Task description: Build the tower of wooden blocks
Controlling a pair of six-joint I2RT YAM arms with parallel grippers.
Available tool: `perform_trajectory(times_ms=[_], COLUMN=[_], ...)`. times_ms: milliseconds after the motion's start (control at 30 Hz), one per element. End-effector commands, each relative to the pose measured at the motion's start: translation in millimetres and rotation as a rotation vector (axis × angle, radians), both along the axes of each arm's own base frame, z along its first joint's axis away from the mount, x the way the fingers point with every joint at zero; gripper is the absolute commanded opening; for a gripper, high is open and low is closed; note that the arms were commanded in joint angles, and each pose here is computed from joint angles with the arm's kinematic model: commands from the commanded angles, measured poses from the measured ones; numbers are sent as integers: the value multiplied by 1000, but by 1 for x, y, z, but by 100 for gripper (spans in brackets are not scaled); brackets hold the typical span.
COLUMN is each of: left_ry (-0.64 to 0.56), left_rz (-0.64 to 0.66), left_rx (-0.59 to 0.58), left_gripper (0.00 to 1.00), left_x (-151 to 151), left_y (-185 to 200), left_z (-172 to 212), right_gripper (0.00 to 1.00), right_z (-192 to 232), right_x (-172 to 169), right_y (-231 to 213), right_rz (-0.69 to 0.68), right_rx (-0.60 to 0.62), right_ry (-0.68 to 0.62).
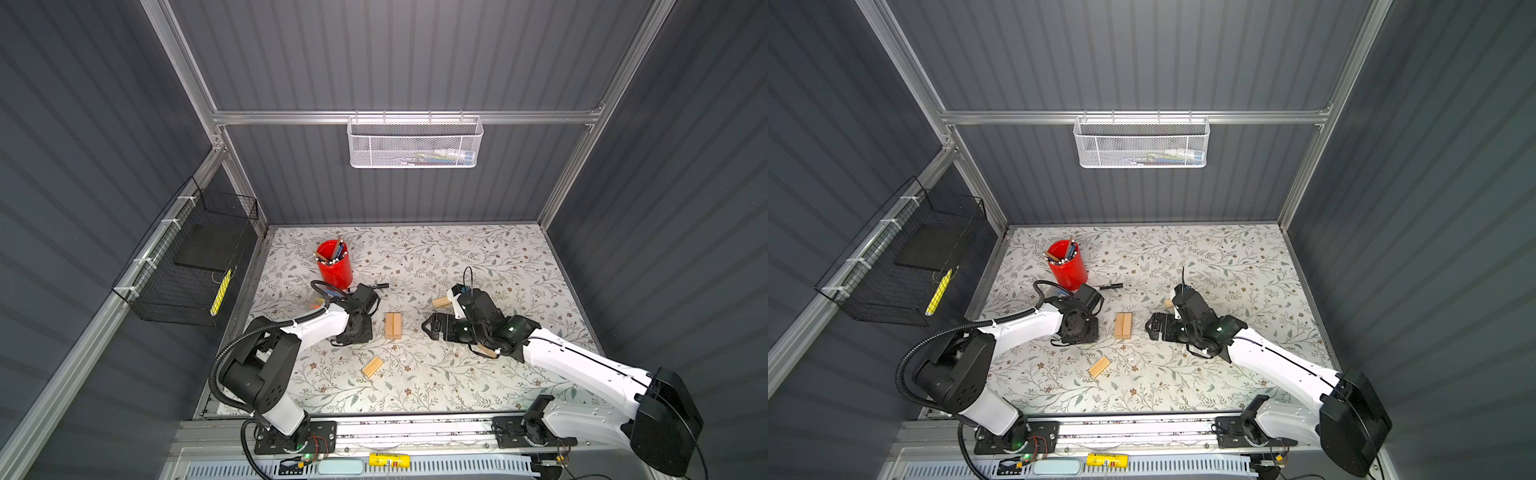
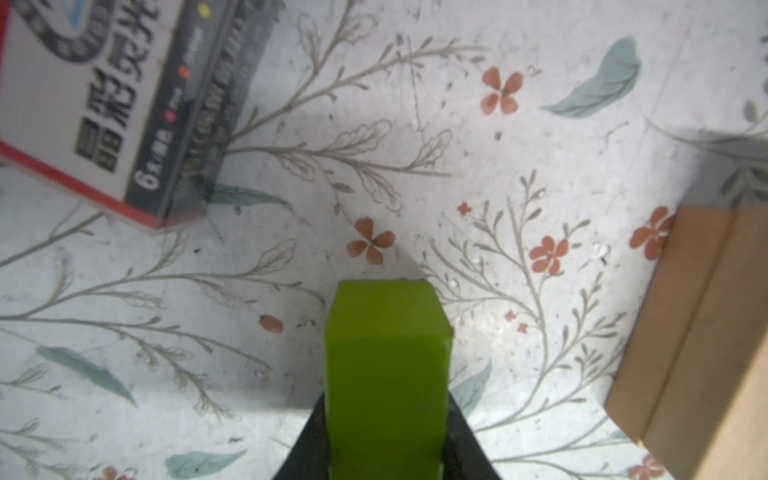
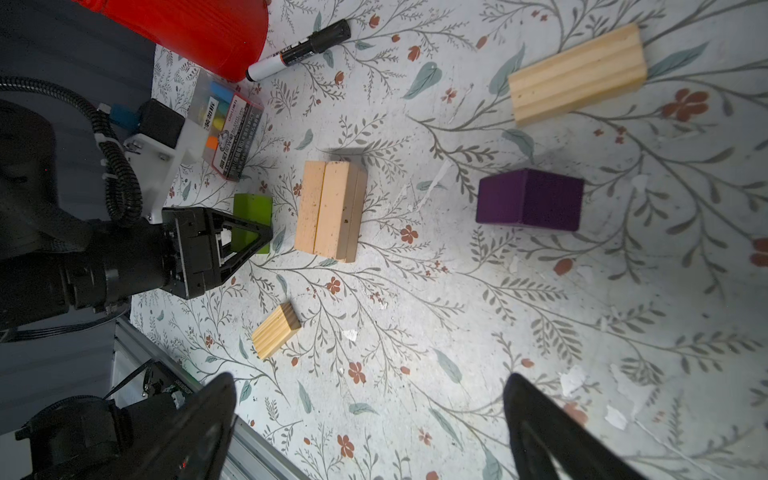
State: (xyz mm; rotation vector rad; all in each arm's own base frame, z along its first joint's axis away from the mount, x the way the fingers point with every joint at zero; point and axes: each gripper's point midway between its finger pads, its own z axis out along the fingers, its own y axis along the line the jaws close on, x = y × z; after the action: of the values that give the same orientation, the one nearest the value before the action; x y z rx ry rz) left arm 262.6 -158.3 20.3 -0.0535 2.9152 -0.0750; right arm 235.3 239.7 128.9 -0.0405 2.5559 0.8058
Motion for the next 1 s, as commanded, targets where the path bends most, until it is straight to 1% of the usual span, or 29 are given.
perform_trajectory(times_ms=[0, 200, 333, 500, 633, 667, 800, 967], left_ry=[9, -15, -31, -76, -84, -83, -72, -45], left_rz=[-11, -32, -42, -82, -107, -108, -109, -112], left_rx=[-12, -23, -41, -92, -90, -86, -87, -59], left_gripper=[17, 9, 6, 4, 2, 2, 0, 0], left_x=[-8, -12, -15, -18, -21, -21, -17, -10], left_y=[-2, -4, -7, -28, -50, -55, -76, -93], left_z=[-1, 18, 36, 71, 91, 95, 100, 91], right_gripper=[99, 99, 99, 99, 99, 99, 99, 99], right_z=[0, 5, 9, 12, 17, 13, 11, 9], right_x=[2, 2, 1, 0, 4, 1, 3, 4], right_y=[1, -2, -8, -16, -21, -26, -31, -33], right_rz=[7, -7, -22, -42, -58, -65, -80, -91], right_rx=[2, 6, 13, 31, 39, 19, 19, 32], right_ry=[5, 7, 12, 37, 38, 59, 74, 91])
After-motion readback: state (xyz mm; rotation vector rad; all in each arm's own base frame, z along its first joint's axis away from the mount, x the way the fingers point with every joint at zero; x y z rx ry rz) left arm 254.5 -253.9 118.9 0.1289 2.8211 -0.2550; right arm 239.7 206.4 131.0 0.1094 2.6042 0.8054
